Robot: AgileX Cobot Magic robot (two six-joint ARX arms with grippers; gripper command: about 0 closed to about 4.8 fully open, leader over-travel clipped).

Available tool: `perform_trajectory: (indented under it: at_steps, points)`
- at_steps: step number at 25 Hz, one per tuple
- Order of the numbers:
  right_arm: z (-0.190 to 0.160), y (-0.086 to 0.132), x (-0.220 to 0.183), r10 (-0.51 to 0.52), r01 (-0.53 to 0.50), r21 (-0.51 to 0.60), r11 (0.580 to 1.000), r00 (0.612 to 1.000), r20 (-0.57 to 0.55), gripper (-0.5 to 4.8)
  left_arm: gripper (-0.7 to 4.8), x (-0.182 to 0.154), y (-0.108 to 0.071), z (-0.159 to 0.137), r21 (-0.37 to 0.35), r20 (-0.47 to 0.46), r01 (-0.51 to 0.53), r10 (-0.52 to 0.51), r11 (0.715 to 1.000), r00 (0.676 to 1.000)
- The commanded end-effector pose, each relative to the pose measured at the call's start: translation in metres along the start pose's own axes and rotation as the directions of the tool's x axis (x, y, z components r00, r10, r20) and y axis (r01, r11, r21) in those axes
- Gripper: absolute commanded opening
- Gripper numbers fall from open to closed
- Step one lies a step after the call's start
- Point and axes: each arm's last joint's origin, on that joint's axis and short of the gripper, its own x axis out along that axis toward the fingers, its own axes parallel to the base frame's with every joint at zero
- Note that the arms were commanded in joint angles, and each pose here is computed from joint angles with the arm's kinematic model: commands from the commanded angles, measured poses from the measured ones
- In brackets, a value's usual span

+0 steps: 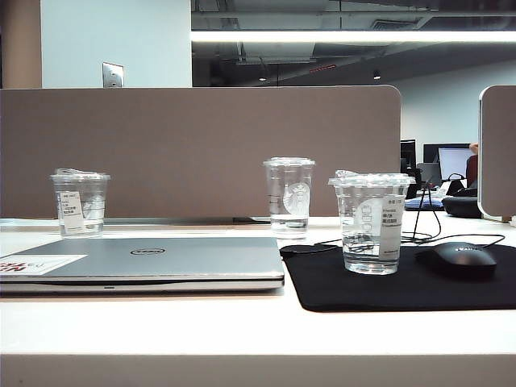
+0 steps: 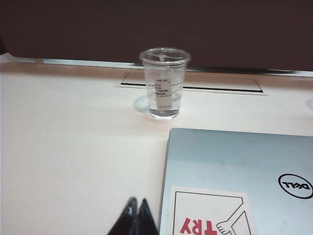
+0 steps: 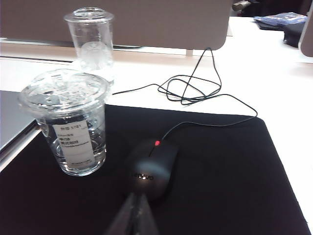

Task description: Pick up the coffee cup on the middle and place it on the right side of the laptop.

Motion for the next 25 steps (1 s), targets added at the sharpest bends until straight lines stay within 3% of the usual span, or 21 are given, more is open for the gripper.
perform_trajectory:
  at_steps: [1,12,21,25]
  points:
    - [0.000,0.000,0.000,0.000,0.000,0.003,1.000,1.000,0.011,-0.05,-0.05,0.000,0.000,0.003,-0.011,0.019,-0.001,0.001,1.000,1.000]
    - [0.000,0.000,0.000,-0.001,0.001,0.003,1.000,1.000,0.011,-0.05,-0.05,-0.004,0.002,0.004,-0.020,0.041,0.000,0.001,1.000,0.999]
    - [0.000,0.000,0.000,-0.001,0.001,0.003,1.000,1.000,0.012,-0.05,-0.05,-0.009,0.003,0.004,-0.016,0.057,0.177,-0.176,0.984,0.983]
    - [0.000,0.000,0.000,-0.001,0.001,0.003,1.000,1.000,0.011,-0.05,-0.05,-0.006,0.020,0.005,-0.030,0.066,0.088,-0.085,0.996,0.994]
